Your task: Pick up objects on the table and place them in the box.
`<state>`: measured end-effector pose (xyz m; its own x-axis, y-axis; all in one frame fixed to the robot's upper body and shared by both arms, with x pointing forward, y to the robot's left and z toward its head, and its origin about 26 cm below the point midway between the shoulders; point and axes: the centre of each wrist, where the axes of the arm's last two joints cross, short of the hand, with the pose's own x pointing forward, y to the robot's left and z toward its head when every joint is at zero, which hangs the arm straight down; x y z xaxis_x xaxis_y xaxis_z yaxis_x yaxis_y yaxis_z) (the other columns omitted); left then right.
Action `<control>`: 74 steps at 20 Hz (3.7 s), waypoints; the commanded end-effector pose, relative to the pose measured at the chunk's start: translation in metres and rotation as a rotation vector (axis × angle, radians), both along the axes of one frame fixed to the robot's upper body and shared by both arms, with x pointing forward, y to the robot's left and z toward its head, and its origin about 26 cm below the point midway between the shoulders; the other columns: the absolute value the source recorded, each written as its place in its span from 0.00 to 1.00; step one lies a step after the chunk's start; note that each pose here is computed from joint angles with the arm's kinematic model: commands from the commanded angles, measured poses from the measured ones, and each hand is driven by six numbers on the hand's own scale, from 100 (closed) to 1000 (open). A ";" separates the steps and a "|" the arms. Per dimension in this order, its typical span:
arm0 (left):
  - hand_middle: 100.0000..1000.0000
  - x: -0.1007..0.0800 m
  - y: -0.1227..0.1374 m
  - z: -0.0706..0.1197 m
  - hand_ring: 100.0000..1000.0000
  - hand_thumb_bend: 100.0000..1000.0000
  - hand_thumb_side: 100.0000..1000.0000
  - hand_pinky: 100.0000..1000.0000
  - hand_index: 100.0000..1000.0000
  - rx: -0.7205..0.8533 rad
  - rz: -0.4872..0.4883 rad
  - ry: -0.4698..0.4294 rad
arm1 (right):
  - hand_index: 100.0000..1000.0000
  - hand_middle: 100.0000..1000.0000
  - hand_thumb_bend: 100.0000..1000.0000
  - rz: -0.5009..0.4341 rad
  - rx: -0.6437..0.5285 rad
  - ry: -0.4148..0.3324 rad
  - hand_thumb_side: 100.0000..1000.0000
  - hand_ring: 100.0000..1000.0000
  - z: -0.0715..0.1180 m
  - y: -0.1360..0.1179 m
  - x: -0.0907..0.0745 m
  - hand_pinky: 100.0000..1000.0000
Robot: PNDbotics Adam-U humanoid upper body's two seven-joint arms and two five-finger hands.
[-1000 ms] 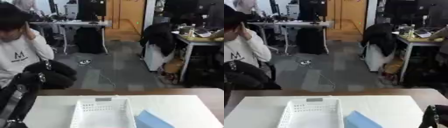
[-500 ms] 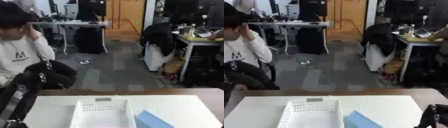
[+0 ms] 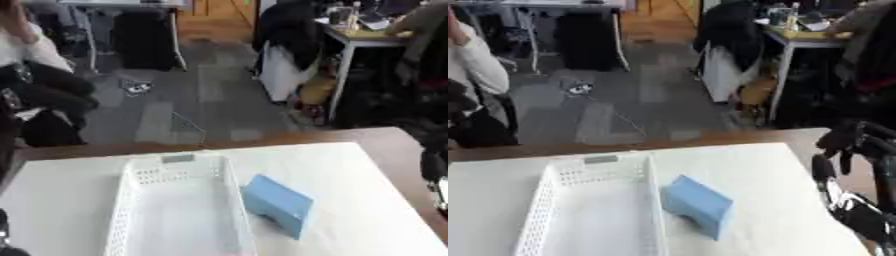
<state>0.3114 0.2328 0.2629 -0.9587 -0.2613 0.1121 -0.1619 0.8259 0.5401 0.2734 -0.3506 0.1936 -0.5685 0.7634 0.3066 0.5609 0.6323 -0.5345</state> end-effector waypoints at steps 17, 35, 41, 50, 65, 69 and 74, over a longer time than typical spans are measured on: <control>0.61 -0.003 0.005 0.004 0.49 0.85 0.78 0.33 0.65 0.011 0.048 -0.006 | 0.78 0.73 0.28 -0.219 -0.322 0.391 0.78 0.61 0.032 -0.028 0.019 0.34; 0.61 -0.003 0.001 0.008 0.50 0.84 0.78 0.34 0.65 0.000 0.031 -0.019 | 0.83 0.84 0.38 -0.203 -0.362 0.467 0.87 0.80 0.015 -0.014 0.052 0.59; 0.62 -0.003 0.002 0.006 0.50 0.84 0.78 0.34 0.65 -0.005 0.038 -0.011 | 0.85 0.85 0.39 -0.202 -0.352 0.531 0.84 0.80 0.008 -0.002 0.070 0.52; 0.62 -0.003 0.003 0.004 0.50 0.84 0.78 0.34 0.65 -0.005 0.044 -0.003 | 0.87 0.87 0.44 -0.165 -0.383 0.621 0.78 0.82 0.003 0.014 0.098 0.56; 0.62 -0.003 0.002 0.005 0.50 0.84 0.79 0.34 0.65 -0.010 0.039 -0.006 | 0.88 0.86 0.52 -0.041 -0.429 0.714 0.79 0.82 -0.009 0.031 0.112 0.58; 0.62 -0.003 0.000 0.007 0.50 0.83 0.79 0.34 0.65 -0.015 0.034 -0.011 | 0.88 0.86 0.50 -0.036 -0.450 0.725 0.78 0.83 -0.009 0.033 0.116 0.59; 0.61 -0.002 -0.002 0.010 0.50 0.83 0.79 0.34 0.65 -0.022 0.025 -0.021 | 0.89 0.87 0.49 -0.035 -0.467 0.724 0.78 0.83 -0.007 0.034 0.120 0.60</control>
